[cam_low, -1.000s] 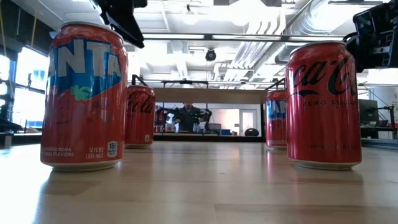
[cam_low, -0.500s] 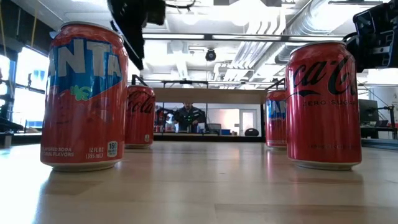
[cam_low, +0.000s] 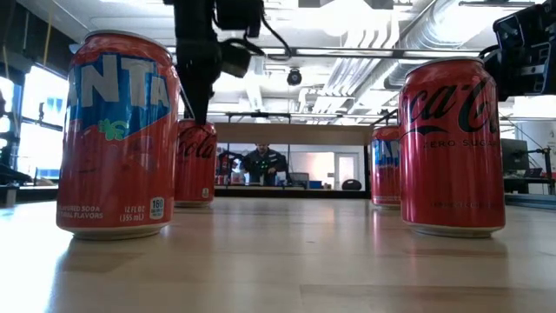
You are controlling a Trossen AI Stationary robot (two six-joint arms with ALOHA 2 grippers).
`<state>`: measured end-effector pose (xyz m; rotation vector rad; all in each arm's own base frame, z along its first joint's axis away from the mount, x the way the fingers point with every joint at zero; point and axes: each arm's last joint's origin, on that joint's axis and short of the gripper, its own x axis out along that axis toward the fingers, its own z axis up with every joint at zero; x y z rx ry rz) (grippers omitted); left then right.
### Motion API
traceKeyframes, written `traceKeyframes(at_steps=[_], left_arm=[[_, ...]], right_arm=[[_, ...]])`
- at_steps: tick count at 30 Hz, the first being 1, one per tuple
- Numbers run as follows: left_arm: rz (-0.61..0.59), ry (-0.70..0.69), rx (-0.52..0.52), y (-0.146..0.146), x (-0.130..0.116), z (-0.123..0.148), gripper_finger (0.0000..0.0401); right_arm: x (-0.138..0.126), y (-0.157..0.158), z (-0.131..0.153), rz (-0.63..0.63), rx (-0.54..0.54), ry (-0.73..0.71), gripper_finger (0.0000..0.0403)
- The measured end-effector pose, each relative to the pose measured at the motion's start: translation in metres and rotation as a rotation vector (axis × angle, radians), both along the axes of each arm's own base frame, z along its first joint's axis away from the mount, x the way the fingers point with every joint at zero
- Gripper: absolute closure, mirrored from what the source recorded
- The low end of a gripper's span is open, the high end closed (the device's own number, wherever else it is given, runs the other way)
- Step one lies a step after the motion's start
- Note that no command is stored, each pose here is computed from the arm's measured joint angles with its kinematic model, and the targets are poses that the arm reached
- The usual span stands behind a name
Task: Place canned beverage on shelf
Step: Put the top red and black soda can on the shelf
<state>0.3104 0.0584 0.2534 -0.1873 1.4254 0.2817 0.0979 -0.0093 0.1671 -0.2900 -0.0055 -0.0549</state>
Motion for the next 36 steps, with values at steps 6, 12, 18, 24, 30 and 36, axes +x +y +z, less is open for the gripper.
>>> traceKeyframes(at_steps=[6, 12, 18, 24, 30, 36], left_arm=[[0.019, 0.041, -0.039, 0.007, 0.003, -0.010, 0.0059], [0.031, 0.093, -0.066, 0.008, 0.001, -0.017, 0.0078], [0.034, 0.093, -0.068, 0.008, 0.001, -0.016, 0.0124], [0.033, 0.085, -0.065, 0.008, 0.003, 0.001, 0.0124], [0.040, -0.028, -0.044, 0.010, 0.010, 0.057, 0.0124], [0.107, -0.082, -0.028, 0.030, 0.011, 0.106, 0.0124]], right_arm=[[0.000, 0.000, 0.000, 0.000, 0.000, 0.000, 0.0402], [0.000, 0.000, 0.000, 0.000, 0.000, 0.000, 0.0402], [0.000, 0.000, 0.000, 0.000, 0.000, -0.001, 0.0402], [0.000, 0.000, 0.000, 0.000, 0.000, -0.001, 0.0402], [0.000, 0.000, 0.000, 0.000, 0.000, -0.001, 0.0402], [0.000, 0.000, 0.000, 0.000, 0.000, -0.001, 0.0402]])
